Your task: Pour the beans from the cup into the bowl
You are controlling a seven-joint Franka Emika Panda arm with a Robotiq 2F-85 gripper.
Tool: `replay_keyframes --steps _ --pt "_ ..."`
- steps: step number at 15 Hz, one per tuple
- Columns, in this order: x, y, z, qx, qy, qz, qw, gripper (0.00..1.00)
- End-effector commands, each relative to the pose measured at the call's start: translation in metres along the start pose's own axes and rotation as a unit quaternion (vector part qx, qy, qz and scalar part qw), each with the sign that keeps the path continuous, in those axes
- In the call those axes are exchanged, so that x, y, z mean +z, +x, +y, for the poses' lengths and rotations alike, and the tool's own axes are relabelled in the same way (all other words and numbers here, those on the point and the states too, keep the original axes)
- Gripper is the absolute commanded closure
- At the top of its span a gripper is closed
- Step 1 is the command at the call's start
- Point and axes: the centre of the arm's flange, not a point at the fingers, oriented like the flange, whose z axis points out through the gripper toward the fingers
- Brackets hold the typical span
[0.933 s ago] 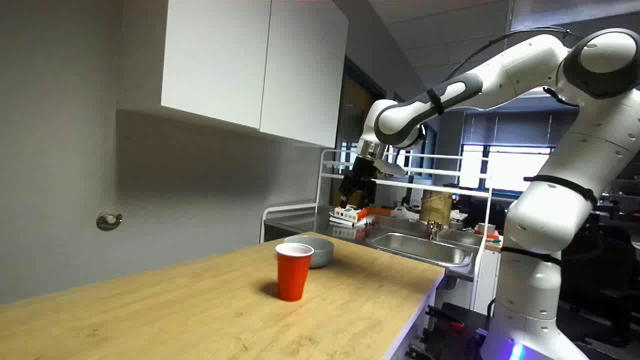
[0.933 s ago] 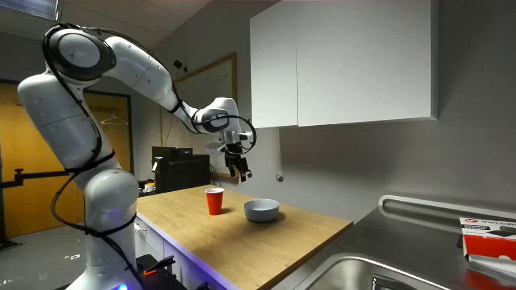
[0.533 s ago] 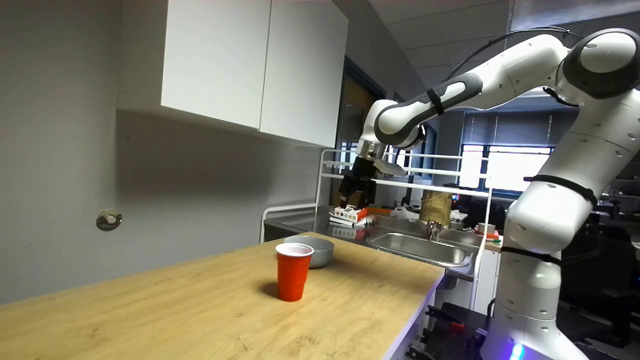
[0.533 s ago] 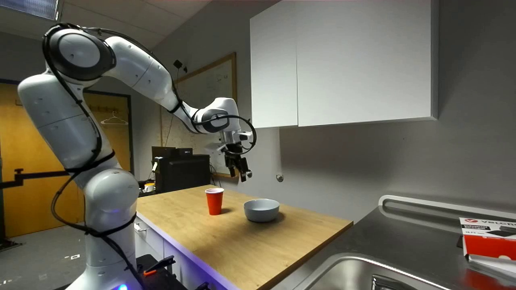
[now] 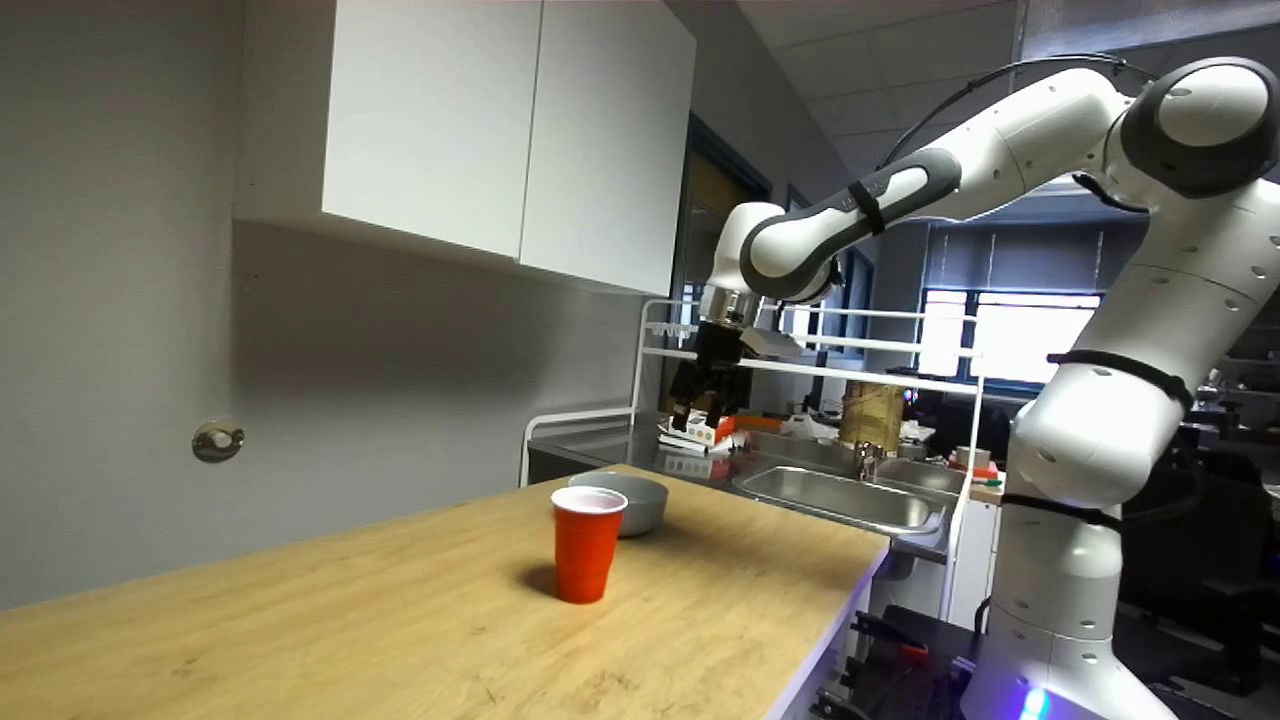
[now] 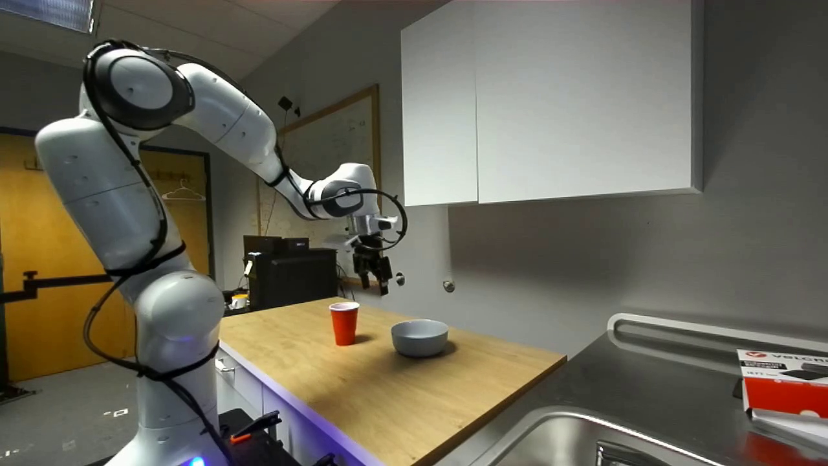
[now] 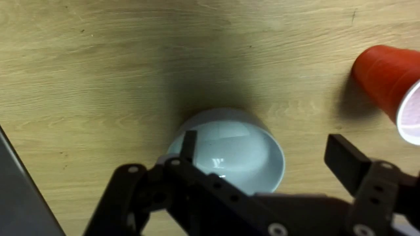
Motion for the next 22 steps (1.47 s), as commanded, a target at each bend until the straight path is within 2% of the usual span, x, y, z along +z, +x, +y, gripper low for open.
replay_keyframes --steps 1,6,11,13,16,22 --pt "0.016 0.003 -0.067 -0.058 -0.035 -0.004 0.9977 0.00" --pt "0.033 -0.014 -0.158 -0.156 -0.085 -0.009 0.9840 0.00" --pt "0.039 -0.024 -0.218 -0.247 -0.108 -0.006 0.9630 0.00" --pt "0.048 -0.022 -0.238 -0.276 -0.103 -0.017 0.9553 0.00" --pt "0.064 -0.017 -0.258 -0.312 -0.074 -0.042 0.9464 0.00" --pt "0.097 -0.002 -0.273 -0.345 -0.041 -0.096 0.9329 0.00"
